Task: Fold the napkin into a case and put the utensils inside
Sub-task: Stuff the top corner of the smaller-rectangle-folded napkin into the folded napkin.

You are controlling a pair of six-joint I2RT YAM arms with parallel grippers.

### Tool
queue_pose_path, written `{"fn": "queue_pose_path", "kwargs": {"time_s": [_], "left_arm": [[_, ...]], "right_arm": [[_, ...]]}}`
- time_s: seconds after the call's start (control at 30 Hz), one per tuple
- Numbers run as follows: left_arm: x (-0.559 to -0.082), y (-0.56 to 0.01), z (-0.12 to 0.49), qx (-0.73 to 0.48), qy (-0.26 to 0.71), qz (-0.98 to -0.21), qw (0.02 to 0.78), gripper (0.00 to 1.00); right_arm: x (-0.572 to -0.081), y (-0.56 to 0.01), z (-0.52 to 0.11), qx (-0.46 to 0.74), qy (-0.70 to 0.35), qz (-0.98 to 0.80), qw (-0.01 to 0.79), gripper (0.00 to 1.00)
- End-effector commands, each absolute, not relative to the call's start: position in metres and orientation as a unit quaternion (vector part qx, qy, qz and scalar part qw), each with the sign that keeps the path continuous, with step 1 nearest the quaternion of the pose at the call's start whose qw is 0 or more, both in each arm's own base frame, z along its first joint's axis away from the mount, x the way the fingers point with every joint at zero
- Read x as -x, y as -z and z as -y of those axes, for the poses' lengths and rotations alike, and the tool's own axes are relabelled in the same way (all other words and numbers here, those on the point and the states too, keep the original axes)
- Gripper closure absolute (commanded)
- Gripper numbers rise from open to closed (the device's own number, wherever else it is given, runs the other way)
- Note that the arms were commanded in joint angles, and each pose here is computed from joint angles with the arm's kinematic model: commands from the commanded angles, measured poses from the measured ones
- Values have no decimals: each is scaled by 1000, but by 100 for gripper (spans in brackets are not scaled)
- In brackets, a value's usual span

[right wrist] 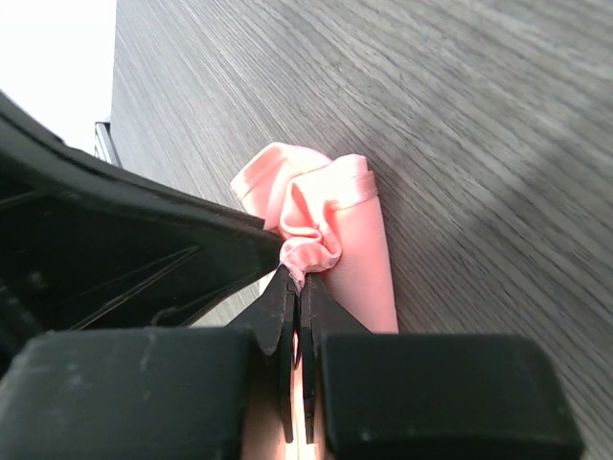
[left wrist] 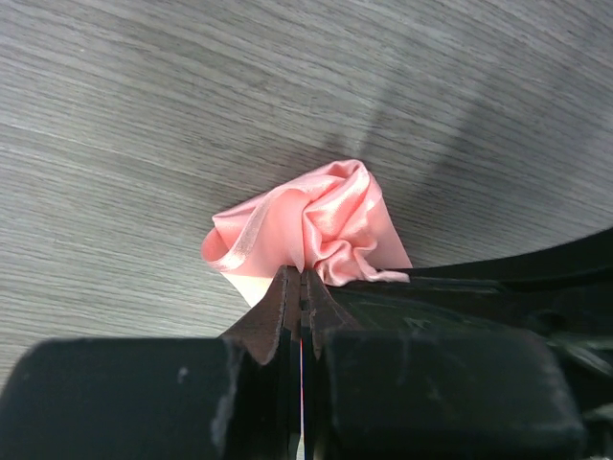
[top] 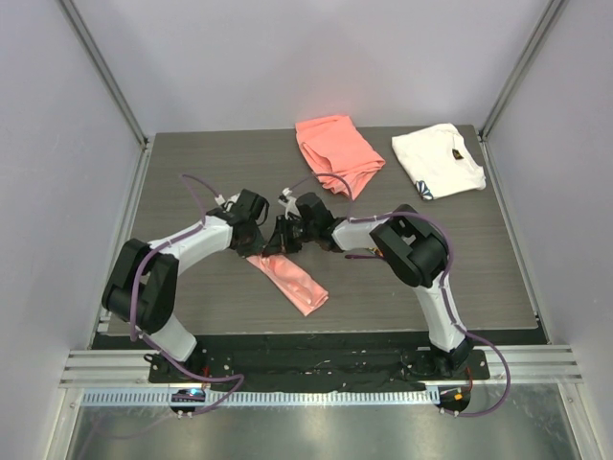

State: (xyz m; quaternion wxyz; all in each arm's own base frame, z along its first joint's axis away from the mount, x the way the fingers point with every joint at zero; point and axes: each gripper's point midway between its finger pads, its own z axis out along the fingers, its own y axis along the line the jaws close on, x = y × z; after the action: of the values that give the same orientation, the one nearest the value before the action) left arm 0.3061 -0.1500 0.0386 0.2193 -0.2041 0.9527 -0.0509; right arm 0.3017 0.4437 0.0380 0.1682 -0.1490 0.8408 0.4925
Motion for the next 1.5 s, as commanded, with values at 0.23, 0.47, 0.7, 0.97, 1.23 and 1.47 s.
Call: {"fn": "queue_pose_path", "kwargs": {"time_s": [0.23, 0.47, 0.7, 0.97, 1.23, 1.47], "left_arm": [[-315, -56, 163, 230, 101, -938, 240, 100], [-311, -51, 155, 236, 88, -938, 238, 100], [-307, -52, 150, 240, 82, -937, 241, 100], [-306, -54, 150, 241, 86, -936, 241, 100], [-306, -55, 149, 240, 84, -937, 240, 100], [-306, -57, 155, 242, 103, -934, 240, 100]], "right_arm": [[-293, -33, -464, 157, -514, -831, 145, 94], [-294, -58, -443, 138, -536, -822, 136, 66], [-291, -85, -441, 110, -590, -790, 128, 59], [-288, -102, -440, 114, -612, -770, 139, 53], [-292, -108, -437, 94, -636, -754, 133, 52], [-297, -100, -446, 92, -645, -748, 128, 54]]}}
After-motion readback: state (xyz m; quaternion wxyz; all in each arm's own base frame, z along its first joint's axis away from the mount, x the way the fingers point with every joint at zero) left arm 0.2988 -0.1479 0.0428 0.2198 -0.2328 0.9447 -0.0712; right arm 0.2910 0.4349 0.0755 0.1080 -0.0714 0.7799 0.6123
